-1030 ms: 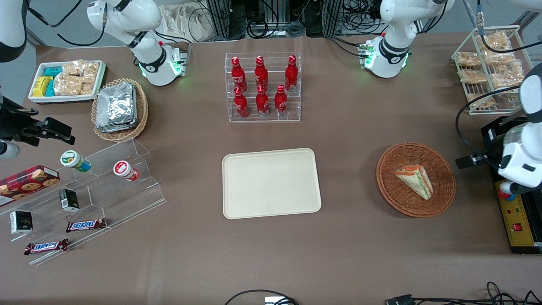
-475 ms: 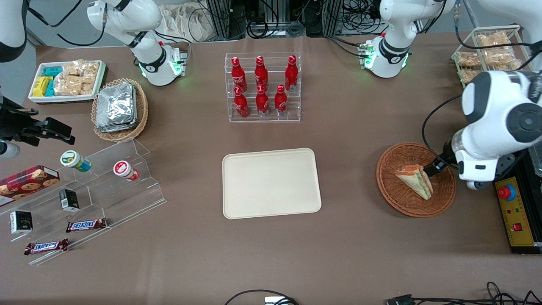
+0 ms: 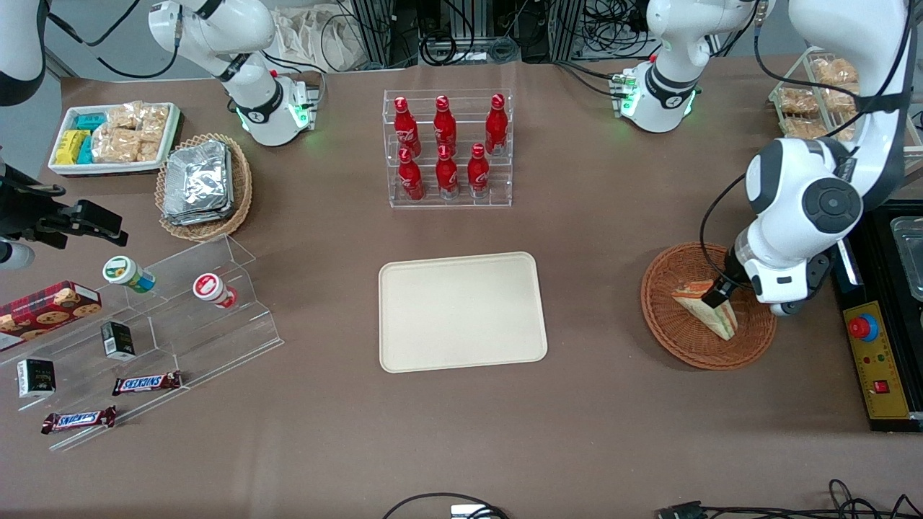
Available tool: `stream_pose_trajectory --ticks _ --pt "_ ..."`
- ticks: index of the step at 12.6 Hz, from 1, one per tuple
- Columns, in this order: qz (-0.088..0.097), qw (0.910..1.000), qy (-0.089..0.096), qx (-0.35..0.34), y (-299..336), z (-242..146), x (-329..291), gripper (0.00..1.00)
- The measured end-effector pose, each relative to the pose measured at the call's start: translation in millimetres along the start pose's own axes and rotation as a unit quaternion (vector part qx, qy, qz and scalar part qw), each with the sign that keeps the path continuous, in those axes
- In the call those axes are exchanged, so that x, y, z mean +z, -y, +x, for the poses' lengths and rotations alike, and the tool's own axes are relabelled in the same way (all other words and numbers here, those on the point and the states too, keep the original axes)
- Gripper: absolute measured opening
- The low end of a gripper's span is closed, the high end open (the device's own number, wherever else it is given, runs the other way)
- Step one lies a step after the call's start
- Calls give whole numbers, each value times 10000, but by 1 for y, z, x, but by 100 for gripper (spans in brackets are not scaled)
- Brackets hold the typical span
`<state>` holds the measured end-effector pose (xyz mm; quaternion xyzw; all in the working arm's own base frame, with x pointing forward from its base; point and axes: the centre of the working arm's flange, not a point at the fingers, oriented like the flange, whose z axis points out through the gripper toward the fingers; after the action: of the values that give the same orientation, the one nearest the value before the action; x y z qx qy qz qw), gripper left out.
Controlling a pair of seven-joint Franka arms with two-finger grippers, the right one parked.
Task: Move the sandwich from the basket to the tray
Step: 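Lower the open left gripper around the sandwich and close it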
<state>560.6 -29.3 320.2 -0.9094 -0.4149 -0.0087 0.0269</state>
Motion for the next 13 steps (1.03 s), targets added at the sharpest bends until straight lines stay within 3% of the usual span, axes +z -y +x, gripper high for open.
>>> stream_pose_trajectory --ticks 2,10,11,13 --pt "-146 9998 -22 -96 5 8 25 100" --pt "-215 9997 55 -96 4 7 63 97" --pt "-218 9997 55 -87 3 6 63 90" --pt "-224 9997 52 -74 2 5 62 64"
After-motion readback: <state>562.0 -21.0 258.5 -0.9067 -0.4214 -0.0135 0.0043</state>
